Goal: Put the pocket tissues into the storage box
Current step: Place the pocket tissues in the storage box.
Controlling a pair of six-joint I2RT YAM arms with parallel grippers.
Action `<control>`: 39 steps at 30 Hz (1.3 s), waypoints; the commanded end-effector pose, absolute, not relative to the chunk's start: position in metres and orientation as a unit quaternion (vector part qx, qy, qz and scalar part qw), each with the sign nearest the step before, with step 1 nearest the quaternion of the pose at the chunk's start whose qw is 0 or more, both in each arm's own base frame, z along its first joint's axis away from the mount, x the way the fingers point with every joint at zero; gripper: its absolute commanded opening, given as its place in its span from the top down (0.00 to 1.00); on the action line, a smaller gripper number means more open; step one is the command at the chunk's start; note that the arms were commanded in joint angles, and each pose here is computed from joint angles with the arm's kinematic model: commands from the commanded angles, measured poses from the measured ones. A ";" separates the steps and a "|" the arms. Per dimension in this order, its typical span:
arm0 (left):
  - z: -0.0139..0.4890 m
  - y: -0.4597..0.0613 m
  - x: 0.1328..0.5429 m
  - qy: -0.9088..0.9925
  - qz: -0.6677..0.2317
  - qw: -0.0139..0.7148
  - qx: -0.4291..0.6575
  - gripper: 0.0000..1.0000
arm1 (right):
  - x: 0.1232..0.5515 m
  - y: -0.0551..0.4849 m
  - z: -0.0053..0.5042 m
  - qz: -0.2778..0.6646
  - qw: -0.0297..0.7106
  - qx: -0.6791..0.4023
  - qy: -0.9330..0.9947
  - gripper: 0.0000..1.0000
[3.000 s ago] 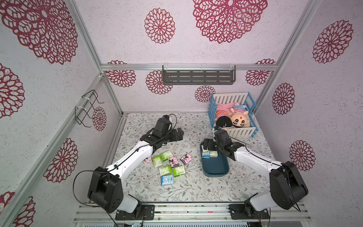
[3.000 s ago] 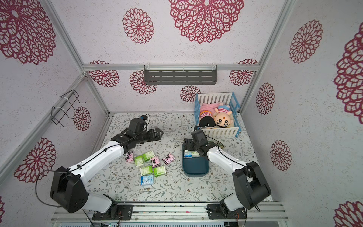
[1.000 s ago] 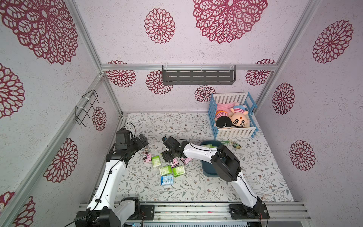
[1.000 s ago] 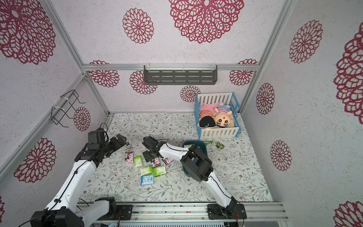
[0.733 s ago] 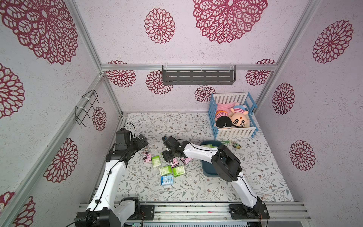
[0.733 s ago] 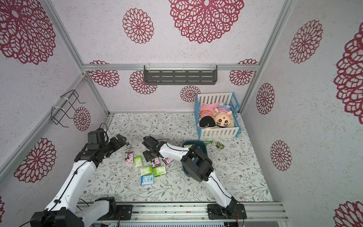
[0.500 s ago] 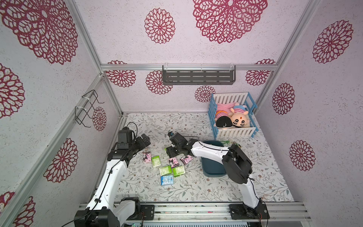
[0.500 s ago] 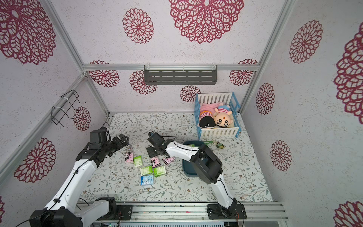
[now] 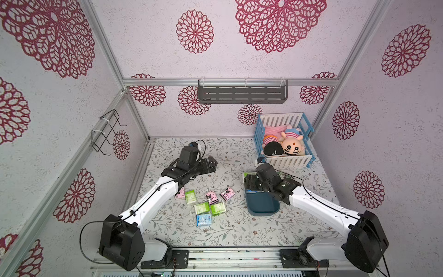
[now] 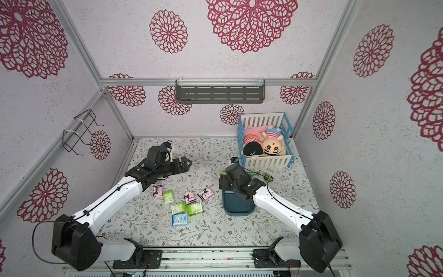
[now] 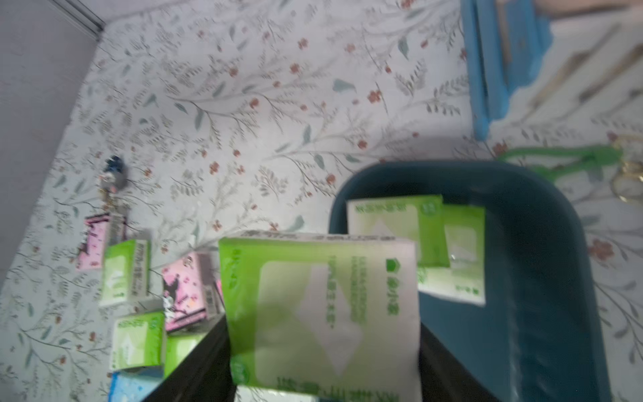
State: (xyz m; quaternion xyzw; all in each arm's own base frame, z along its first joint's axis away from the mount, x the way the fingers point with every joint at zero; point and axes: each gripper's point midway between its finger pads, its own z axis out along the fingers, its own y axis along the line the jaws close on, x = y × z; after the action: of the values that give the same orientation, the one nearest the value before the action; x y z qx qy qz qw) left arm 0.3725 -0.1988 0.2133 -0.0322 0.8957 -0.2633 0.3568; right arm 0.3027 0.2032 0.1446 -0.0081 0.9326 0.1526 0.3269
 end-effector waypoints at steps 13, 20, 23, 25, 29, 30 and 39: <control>0.218 -0.227 0.385 0.892 -0.263 0.367 0.001 0.03 | 0.279 0.179 0.075 0.151 0.263 0.065 0.951 0.22; 0.216 -0.223 0.383 0.895 -0.254 0.366 0.000 0.03 | 0.291 0.186 0.062 0.153 0.256 0.057 0.953 0.20; 0.216 -0.222 0.383 0.896 -0.251 0.367 0.000 0.03 | 0.293 0.189 0.059 0.156 0.255 0.055 0.953 0.20; 0.216 -0.222 0.383 0.896 -0.248 0.367 0.001 0.03 | 0.295 0.189 0.058 0.154 0.256 0.054 0.953 0.19; 0.215 -0.222 0.383 0.898 -0.248 0.364 0.002 0.03 | 0.300 0.190 0.058 0.152 0.262 0.052 0.952 0.18; 0.214 -0.222 0.383 0.898 -0.247 0.363 0.001 0.03 | 0.301 0.191 0.057 0.151 0.263 0.051 0.952 0.18; 0.212 -0.221 0.383 0.900 -0.244 0.361 0.002 0.03 | 0.309 0.194 0.053 0.148 0.267 0.051 0.951 0.16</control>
State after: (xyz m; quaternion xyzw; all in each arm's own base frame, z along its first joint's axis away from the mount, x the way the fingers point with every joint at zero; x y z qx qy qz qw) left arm 0.3806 -0.2203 0.2009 -0.0044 0.9042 -0.2453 0.3495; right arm 0.2927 0.1884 0.0386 0.0504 0.9606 0.1358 0.2373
